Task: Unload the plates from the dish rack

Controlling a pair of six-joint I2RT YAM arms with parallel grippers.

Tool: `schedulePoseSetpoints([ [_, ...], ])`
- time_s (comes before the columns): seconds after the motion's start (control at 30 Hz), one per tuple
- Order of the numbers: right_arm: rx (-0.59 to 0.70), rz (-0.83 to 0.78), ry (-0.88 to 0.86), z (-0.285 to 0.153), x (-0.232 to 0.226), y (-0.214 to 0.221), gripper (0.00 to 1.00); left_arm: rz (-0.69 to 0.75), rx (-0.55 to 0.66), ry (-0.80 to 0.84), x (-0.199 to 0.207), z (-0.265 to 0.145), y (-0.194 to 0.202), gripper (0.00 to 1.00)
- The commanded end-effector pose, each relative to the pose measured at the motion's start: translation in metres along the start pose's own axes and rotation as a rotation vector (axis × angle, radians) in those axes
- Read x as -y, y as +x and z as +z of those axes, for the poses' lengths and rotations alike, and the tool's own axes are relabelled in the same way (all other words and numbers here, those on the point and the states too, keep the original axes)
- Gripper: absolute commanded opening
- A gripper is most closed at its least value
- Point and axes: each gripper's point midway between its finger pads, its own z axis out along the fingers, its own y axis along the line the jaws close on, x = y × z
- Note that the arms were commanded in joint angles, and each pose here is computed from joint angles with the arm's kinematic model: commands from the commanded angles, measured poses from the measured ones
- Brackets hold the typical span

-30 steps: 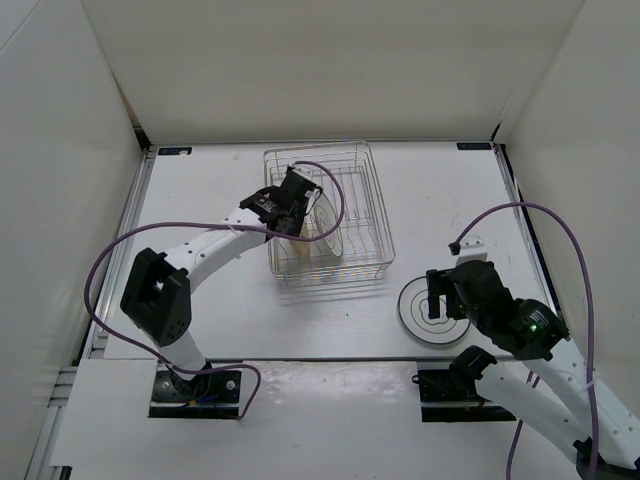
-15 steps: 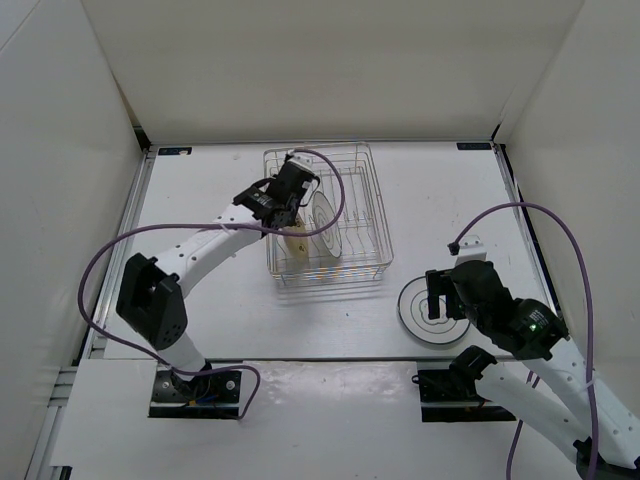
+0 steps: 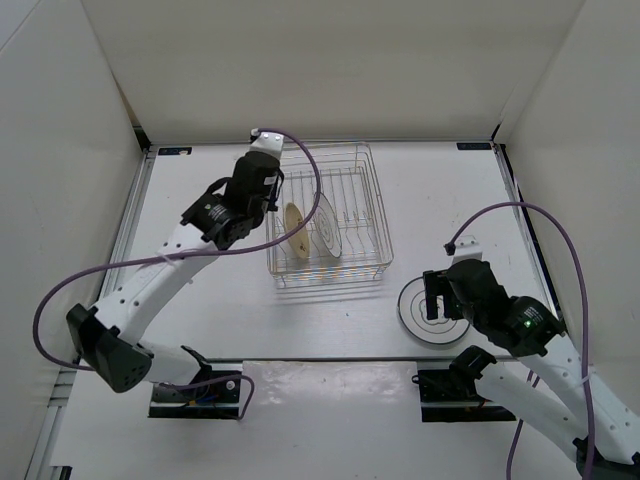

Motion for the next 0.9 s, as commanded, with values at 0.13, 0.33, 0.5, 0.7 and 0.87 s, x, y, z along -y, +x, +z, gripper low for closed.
schedulePoseSetpoints([
  [0.13,0.017,0.0,-0.001,0.002,-0.002,-0.006,0.9,-0.148,0.12,0.113,0.0,-0.041,-0.023,0.23],
  [0.33,0.016,0.004,0.002,0.002,-0.001,-0.005,0.9,-0.286,0.134,0.402,0.048,-0.059,-0.021,0.09],
  [0.5,0.026,0.011,0.011,0.0,0.002,-0.005,0.9,-0.345,-0.006,0.634,0.107,-0.051,0.003,0.0],
  [0.7,0.064,0.036,0.017,-0.004,0.006,-0.007,0.9,-0.335,-0.066,0.651,0.114,-0.044,0.042,0.0],
  [0.87,0.068,0.033,-0.003,-0.004,0.002,-0.009,0.9,-0.246,-0.033,0.46,0.077,-0.031,0.052,0.32],
])
